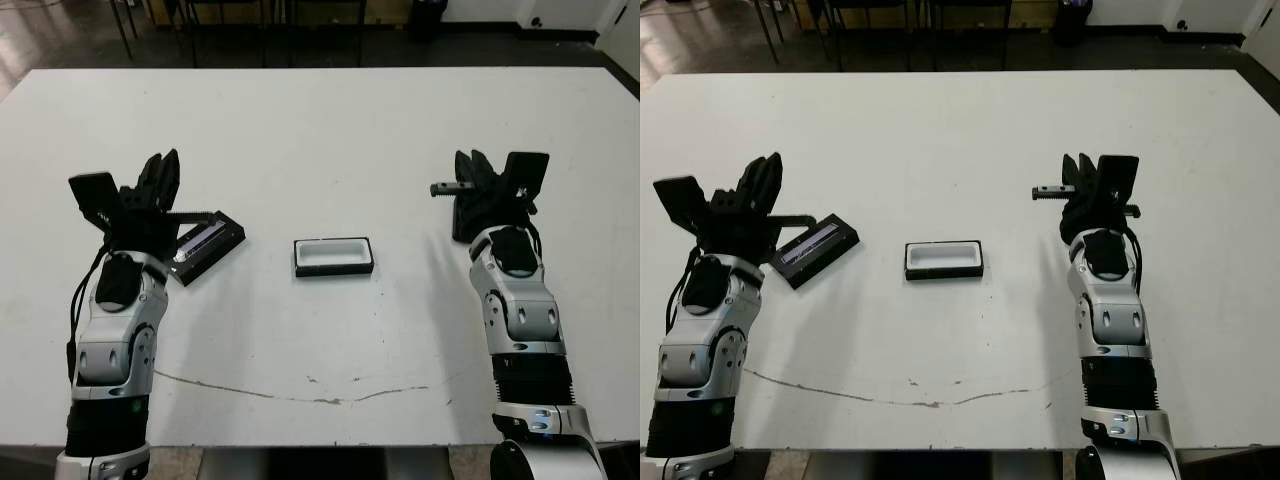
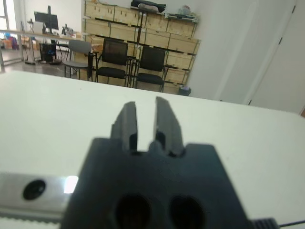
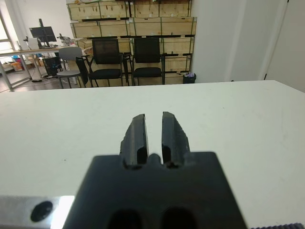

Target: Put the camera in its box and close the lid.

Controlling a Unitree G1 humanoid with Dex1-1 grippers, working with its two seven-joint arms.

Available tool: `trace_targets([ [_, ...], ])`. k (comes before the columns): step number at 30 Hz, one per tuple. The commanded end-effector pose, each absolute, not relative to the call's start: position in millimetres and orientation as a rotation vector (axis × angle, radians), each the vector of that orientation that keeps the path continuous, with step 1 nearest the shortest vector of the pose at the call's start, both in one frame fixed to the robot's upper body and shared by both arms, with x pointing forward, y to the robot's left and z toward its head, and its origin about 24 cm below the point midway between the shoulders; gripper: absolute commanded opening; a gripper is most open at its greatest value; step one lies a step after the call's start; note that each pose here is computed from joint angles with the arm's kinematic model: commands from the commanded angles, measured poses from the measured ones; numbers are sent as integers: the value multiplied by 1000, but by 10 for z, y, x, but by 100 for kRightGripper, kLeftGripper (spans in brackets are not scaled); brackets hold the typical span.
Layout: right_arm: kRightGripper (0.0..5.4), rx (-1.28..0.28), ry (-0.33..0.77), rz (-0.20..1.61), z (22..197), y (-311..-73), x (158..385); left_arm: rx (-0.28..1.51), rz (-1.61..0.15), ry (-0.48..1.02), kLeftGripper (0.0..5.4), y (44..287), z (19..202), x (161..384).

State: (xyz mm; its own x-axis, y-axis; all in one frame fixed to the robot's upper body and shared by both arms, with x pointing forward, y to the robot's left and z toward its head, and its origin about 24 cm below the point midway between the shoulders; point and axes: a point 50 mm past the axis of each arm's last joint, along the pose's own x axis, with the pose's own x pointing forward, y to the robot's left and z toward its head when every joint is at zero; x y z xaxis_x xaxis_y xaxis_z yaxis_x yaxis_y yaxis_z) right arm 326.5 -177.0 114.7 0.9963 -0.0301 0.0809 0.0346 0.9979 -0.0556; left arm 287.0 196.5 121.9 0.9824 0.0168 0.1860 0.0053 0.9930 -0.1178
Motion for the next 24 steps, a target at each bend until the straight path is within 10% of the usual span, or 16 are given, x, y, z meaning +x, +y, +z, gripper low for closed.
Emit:
trace_targets([
  [1,0,-55,-67,-42,1118,-1796,3245,-135,12,-160,2,1933,1167,2883],
  [15,0,-277,-85,-107,1094,-1759,3116,-153,-37,-149,2,1843,1117,2782],
  [24,166,-409,39,-132,1038,-1804,3157,-137,-62,-137,0,1816,1071,2770],
])
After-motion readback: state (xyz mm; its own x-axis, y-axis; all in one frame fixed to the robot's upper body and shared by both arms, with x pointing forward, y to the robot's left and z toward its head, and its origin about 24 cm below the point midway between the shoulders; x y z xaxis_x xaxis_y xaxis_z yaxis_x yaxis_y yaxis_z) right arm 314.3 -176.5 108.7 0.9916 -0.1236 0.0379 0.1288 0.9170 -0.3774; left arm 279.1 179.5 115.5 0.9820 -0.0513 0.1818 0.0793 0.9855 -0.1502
